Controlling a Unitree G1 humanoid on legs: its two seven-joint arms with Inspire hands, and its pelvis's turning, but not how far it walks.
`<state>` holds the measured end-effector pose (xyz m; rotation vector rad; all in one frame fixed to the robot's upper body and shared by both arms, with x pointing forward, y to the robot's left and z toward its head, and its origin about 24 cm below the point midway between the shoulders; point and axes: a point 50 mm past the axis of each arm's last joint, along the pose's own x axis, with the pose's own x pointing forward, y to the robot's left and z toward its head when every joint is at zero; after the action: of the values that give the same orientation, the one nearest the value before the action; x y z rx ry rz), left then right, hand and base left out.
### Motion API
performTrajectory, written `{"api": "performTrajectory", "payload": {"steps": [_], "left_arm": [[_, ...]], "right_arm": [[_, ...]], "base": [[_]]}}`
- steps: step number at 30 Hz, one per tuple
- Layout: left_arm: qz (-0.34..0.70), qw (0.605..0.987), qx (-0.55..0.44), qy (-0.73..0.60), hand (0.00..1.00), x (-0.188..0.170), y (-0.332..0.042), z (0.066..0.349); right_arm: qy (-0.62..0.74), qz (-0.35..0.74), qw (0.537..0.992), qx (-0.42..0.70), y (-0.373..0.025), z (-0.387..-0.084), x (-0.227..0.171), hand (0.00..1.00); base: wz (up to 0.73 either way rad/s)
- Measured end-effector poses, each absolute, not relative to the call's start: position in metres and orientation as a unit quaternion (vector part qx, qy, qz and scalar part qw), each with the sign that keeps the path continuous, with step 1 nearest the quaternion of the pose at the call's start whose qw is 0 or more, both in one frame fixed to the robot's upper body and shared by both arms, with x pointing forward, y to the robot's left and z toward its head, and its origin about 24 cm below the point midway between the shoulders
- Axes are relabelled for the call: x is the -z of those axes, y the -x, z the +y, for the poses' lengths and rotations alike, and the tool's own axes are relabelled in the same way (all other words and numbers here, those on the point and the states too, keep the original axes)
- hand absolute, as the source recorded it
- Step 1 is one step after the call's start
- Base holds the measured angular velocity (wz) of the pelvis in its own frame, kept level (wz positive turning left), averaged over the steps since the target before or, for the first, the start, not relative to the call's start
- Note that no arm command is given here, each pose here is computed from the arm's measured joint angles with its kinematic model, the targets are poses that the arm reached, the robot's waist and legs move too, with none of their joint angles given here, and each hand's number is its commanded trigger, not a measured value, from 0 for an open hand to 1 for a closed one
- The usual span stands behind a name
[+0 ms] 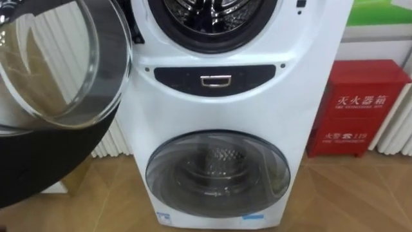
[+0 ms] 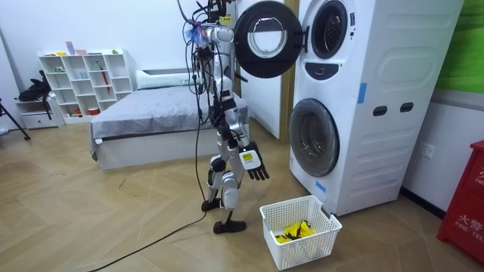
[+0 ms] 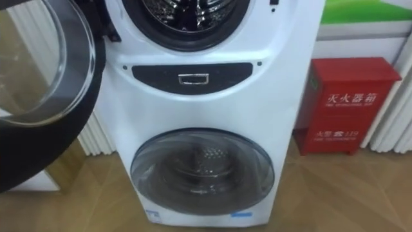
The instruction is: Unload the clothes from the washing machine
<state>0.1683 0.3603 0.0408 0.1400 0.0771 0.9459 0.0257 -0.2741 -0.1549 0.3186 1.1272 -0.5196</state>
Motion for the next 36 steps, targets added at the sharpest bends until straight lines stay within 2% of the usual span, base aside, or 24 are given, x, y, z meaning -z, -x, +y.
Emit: {"api": "performTrajectory", "payload": {"steps": [3, 7, 9, 12, 15, 18, 24, 27, 29, 32, 36], "left_arm": [[0.003, 0.887, -0.441, -0.135, 0.00, -0.063, -0.176, 0.357], [-0.018, 0.897, -0.416, -0.150, 0.00, -0.078, -0.186, 0.347], [-0.070, 0.907, -0.391, -0.138, 0.00, -0.100, -0.207, 0.332], [-0.109, 0.917, -0.356, -0.144, 0.00, -0.117, -0.213, 0.315], [-0.147, 0.939, -0.266, -0.157, 0.00, -0.130, -0.220, 0.279], [-0.157, 0.954, -0.206, -0.149, 0.00, -0.130, -0.229, 0.251], [-0.170, 0.974, -0.097, -0.117, 0.00, -0.132, -0.233, 0.206], [-0.148, 0.985, 0.020, -0.086, 0.00, -0.119, -0.235, 0.162], [-0.143, 0.985, 0.062, -0.070, 0.00, -0.116, -0.235, 0.144], [-0.134, 0.982, 0.120, -0.063, 0.00, -0.112, -0.238, 0.129], [-0.064, 0.979, 0.188, -0.053, 0.00, -0.082, -0.243, 0.101]], "right_arm": [[-0.147, 0.524, 0.808, 0.226, -0.029, -0.273, 0.155, 0.00], [-0.145, 0.532, 0.807, 0.212, -0.029, -0.271, 0.156, 0.00], [-0.146, 0.542, 0.801, 0.208, -0.026, -0.269, 0.157, 0.00], [-0.139, 0.544, 0.807, 0.183, -0.032, -0.265, 0.158, 0.00], [-0.136, 0.558, 0.803, 0.157, -0.034, -0.256, 0.161, 0.00], [-0.134, 0.558, 0.810, 0.125, -0.046, -0.244, 0.164, 0.00], [-0.132, 0.558, 0.813, 0.096, -0.053, -0.238, 0.164, 0.00], [-0.128, 0.555, 0.818, 0.082, -0.062, -0.233, 0.164, 0.00], [-0.121, 0.554, 0.821, 0.070, -0.068, -0.230, 0.164, 0.00], [-0.113, 0.560, 0.819, 0.061, -0.068, -0.228, 0.164, 0.00], [-0.095, 0.557, 0.824, 0.047, -0.081, -0.223, 0.164, 0.00]], "base": [[0.07], [0.29], [0.41], [0.15], [0.25], [0.03], [-0.01], [-0.11], [-0.24], [-0.24], [-0.19]]}}
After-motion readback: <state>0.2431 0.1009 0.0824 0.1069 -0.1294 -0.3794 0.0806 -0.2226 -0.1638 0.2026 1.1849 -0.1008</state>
